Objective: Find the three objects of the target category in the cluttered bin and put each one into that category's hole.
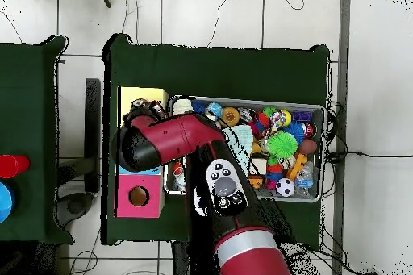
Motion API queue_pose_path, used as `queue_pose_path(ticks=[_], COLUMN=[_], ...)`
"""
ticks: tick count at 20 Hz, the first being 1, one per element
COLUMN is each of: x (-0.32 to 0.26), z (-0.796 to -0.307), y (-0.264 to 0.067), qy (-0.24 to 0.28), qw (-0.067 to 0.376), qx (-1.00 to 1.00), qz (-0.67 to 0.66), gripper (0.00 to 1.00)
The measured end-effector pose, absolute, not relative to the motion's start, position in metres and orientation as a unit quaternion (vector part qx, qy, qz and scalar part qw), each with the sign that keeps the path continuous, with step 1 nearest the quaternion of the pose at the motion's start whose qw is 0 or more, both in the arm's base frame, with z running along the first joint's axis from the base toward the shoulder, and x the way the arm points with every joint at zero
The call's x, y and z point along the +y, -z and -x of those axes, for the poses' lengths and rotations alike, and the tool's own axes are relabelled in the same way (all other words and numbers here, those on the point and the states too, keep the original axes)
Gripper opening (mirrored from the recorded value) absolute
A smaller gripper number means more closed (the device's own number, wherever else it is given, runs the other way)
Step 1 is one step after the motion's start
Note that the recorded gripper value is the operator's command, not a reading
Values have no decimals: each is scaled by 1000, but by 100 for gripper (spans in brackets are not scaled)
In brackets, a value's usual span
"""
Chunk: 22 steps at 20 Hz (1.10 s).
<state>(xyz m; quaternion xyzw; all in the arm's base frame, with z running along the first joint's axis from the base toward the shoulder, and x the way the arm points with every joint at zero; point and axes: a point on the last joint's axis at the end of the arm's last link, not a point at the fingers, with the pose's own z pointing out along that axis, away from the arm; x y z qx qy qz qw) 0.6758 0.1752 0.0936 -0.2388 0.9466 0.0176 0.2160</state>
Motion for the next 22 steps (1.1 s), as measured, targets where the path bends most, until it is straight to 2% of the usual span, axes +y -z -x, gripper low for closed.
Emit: queue_pose_path(ticks=[9, 14, 22], x=[188, 193, 196], z=[-668, -671, -675], y=[-97, -98, -80], qy=[-8, -7, -10], qw=[157, 155, 150], qx=[961, 963, 966], qz=[227, 222, 212], gripper=[0, 0, 0])
